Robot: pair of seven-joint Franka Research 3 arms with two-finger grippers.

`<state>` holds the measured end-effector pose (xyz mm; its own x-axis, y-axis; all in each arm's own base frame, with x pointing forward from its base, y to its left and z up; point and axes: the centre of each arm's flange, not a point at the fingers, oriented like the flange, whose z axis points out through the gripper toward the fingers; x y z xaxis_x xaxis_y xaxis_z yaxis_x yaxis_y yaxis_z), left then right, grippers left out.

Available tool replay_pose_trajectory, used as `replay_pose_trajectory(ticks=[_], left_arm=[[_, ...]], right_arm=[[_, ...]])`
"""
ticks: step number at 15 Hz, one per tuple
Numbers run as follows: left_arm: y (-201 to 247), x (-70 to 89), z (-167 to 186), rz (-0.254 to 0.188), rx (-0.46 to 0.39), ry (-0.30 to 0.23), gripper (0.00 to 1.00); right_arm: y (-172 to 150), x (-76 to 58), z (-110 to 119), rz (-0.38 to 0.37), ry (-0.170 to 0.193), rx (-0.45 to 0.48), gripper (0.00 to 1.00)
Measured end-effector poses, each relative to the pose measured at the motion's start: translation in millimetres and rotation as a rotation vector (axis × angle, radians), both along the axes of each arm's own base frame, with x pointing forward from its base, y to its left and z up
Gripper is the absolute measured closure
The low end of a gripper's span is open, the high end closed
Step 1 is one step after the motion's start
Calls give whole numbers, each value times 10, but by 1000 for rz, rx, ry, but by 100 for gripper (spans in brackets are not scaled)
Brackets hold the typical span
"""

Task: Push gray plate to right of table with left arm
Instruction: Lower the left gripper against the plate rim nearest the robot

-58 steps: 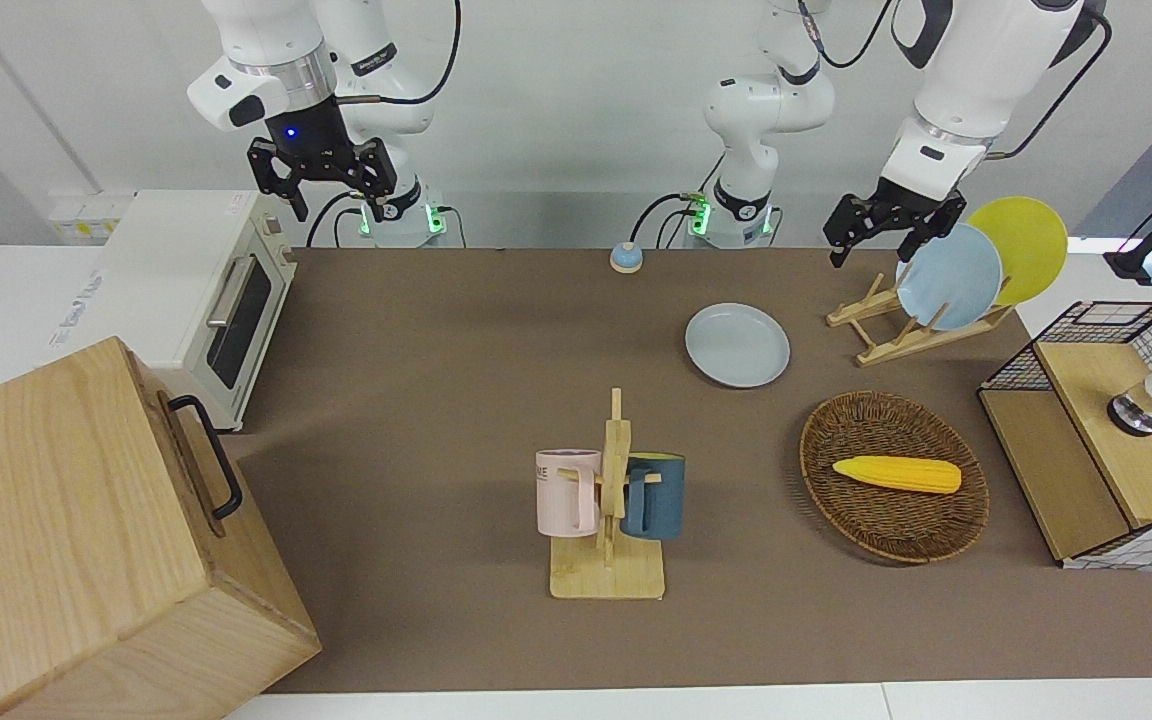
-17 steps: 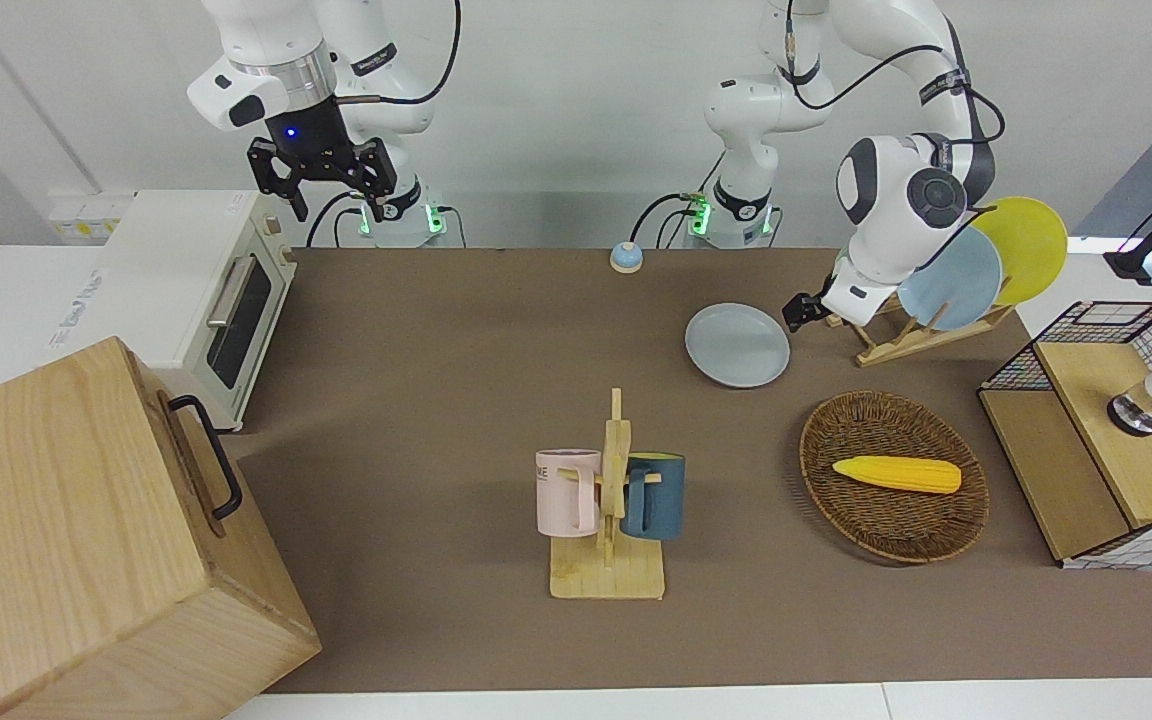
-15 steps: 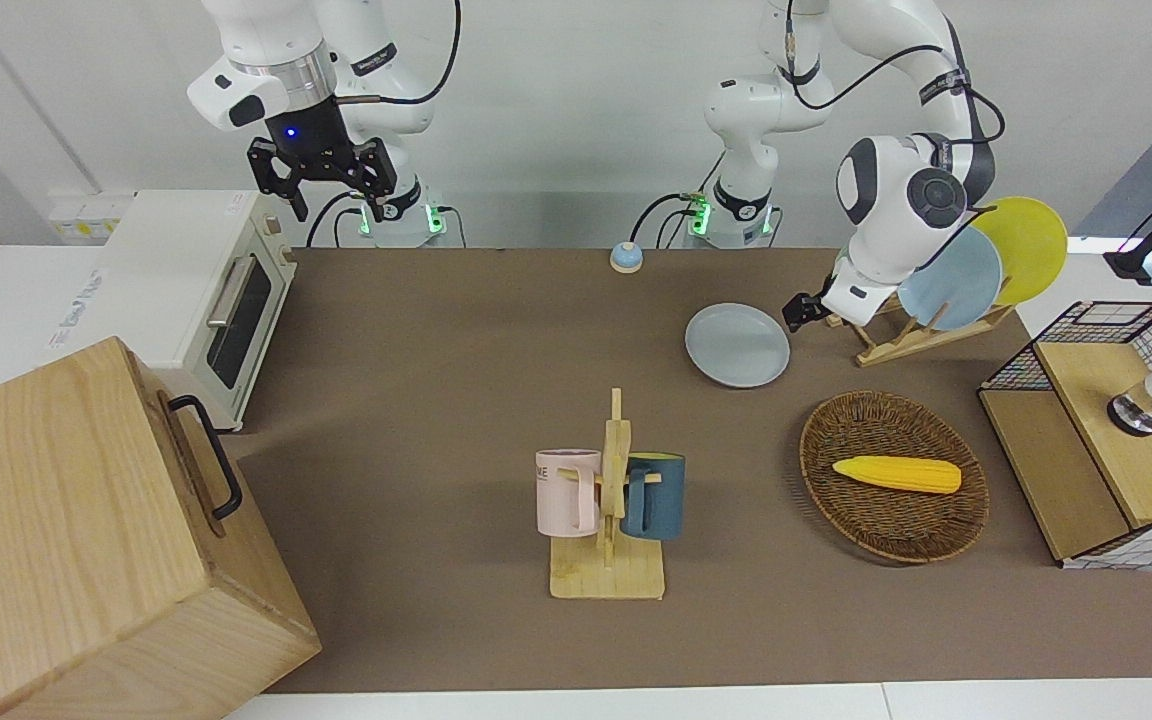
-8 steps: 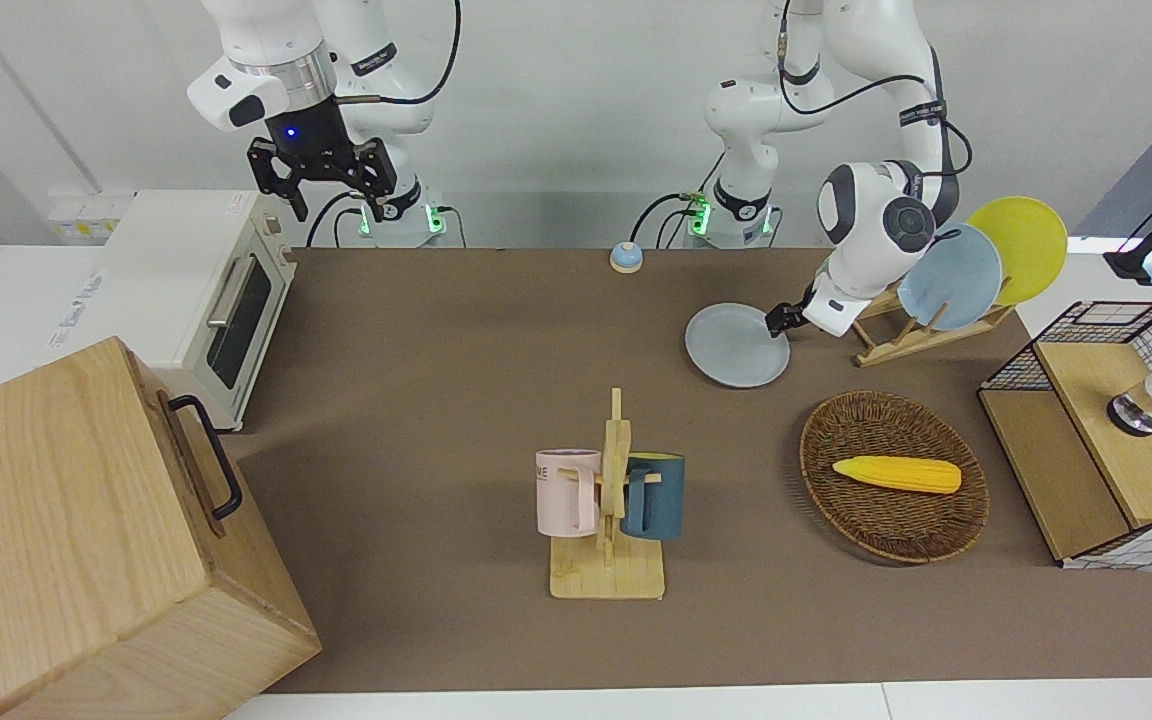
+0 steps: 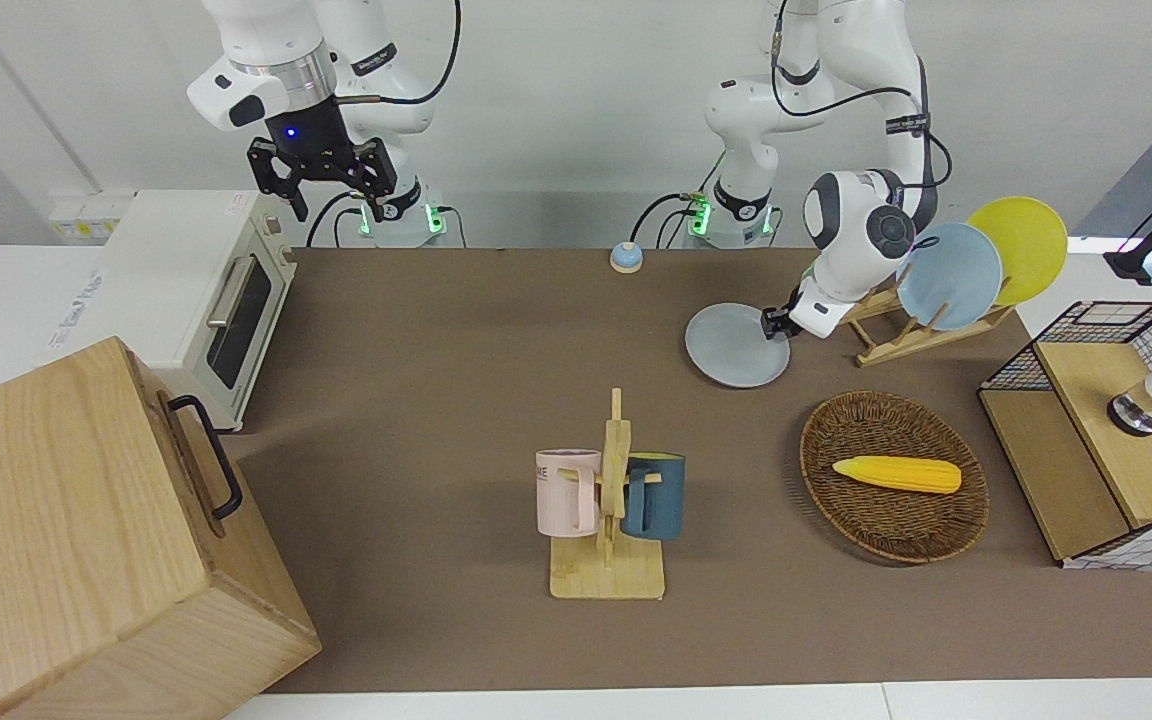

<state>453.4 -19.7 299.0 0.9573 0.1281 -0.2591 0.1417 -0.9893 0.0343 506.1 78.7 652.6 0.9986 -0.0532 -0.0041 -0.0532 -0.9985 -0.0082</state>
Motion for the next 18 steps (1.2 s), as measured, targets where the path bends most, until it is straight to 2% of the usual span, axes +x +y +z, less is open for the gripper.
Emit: replay_pose_trajectory(ticks=[1, 4, 10, 18], left_arm=[[0, 1, 1, 1, -1, -1, 55], [-1, 2, 2, 1, -1, -2, 89], [-10, 6, 30, 4, -4, -10, 96], [-144, -2, 57, 23, 4, -12, 97]], right_arm=[[0, 0, 0, 0, 0, 0, 0], [0, 0, 0, 0, 0, 0, 0], [0, 0, 0, 0, 0, 0, 0], [0, 0, 0, 0, 0, 0, 0]])
